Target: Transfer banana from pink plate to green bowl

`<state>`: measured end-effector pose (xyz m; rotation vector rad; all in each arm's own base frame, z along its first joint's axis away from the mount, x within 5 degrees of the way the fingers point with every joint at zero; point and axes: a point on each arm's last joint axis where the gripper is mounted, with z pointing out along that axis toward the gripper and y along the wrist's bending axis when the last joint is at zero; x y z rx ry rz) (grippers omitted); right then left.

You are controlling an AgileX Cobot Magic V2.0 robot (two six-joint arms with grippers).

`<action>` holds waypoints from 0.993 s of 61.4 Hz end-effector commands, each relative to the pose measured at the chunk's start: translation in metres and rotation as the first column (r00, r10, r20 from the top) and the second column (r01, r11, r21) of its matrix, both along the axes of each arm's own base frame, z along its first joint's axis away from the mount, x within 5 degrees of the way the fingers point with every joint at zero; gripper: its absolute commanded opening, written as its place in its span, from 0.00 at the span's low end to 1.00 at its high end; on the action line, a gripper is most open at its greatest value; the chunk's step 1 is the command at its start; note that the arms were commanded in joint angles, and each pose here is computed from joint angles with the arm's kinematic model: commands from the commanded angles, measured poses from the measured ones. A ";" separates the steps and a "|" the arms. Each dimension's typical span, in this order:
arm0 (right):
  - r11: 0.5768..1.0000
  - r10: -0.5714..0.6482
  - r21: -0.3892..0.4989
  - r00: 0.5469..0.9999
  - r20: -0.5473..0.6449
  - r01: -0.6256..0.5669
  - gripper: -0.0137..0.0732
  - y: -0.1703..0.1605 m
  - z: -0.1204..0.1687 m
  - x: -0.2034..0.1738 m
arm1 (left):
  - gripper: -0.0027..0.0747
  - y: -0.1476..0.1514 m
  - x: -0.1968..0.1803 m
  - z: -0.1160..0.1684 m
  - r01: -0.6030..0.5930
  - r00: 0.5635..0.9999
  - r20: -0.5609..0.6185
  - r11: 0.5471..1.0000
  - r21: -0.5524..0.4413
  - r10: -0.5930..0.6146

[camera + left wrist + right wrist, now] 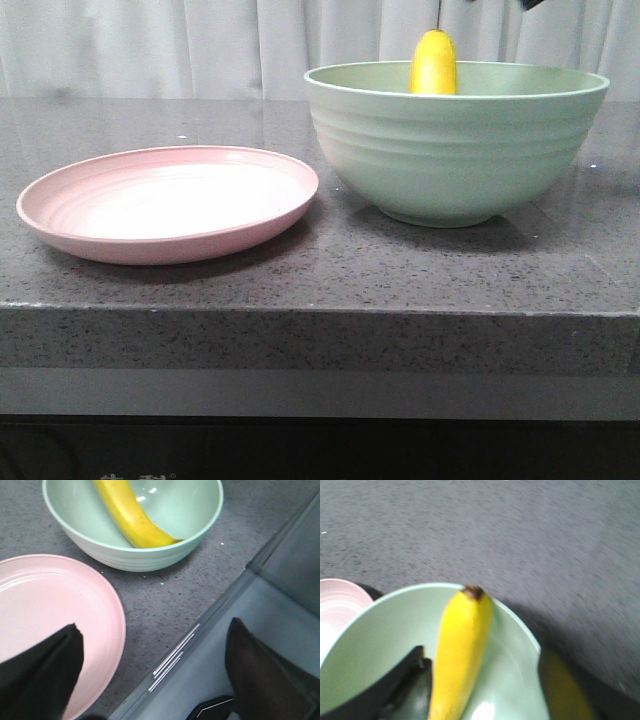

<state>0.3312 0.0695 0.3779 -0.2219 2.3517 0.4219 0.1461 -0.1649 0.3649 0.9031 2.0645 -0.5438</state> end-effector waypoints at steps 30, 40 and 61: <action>0.992 -0.113 -0.042 0.984 0.137 0.119 0.08 -0.022 0.060 -0.065 | 0.01 0.094 0.056 0.026 -0.487 0.860 0.104 0.864 -0.127 0.500; 0.990 -0.136 -0.006 0.954 0.266 0.143 0.08 -0.028 0.059 -0.106 | 0.01 0.124 0.044 0.032 -0.583 0.779 0.154 0.792 -0.180 0.608; 0.978 -0.206 0.078 0.849 0.487 0.192 0.08 -0.045 -0.006 -0.203 | 0.01 0.145 -0.023 0.002 -0.603 0.694 0.258 0.739 -0.301 0.672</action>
